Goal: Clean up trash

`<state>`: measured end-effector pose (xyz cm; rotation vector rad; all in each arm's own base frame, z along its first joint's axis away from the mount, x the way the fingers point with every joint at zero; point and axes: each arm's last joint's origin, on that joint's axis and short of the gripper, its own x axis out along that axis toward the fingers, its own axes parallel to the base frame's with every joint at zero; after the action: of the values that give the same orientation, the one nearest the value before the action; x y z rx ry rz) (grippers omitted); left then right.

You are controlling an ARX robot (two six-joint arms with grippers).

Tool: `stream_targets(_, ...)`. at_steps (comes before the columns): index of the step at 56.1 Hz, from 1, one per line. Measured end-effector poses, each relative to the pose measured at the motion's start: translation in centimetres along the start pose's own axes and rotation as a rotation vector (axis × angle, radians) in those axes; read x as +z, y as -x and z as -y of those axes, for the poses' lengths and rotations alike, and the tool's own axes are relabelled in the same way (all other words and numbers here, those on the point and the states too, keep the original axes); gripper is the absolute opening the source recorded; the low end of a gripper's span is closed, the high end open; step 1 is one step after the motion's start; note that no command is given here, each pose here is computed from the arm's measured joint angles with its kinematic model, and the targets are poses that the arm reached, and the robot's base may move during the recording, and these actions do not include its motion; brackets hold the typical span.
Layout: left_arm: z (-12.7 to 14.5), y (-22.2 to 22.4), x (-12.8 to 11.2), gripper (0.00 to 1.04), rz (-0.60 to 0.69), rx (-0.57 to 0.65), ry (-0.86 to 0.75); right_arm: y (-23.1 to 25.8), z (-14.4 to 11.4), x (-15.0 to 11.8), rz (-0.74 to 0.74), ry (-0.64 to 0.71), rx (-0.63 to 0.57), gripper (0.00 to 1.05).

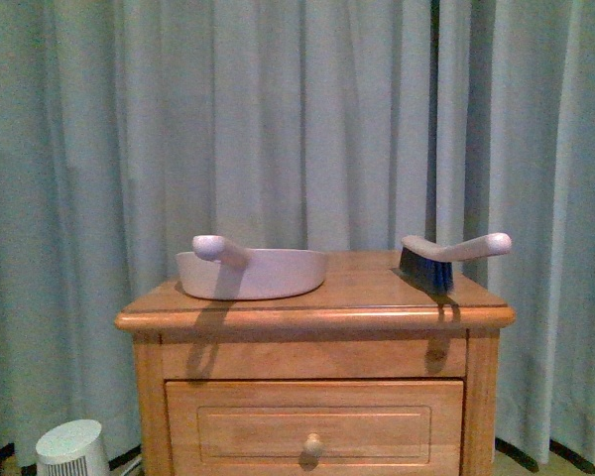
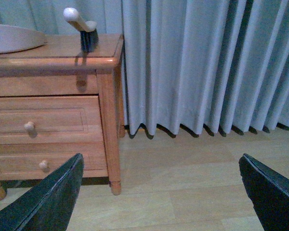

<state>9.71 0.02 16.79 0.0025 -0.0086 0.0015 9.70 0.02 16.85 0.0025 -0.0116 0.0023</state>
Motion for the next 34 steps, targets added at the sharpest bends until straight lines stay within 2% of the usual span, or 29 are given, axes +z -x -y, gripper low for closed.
stream_targets(34, 0.0, 0.0, 0.0, 0.97, 0.0, 0.0, 0.0, 0.0, 0.0, 0.0, 0.0, 0.0, 0.0, 0.97)
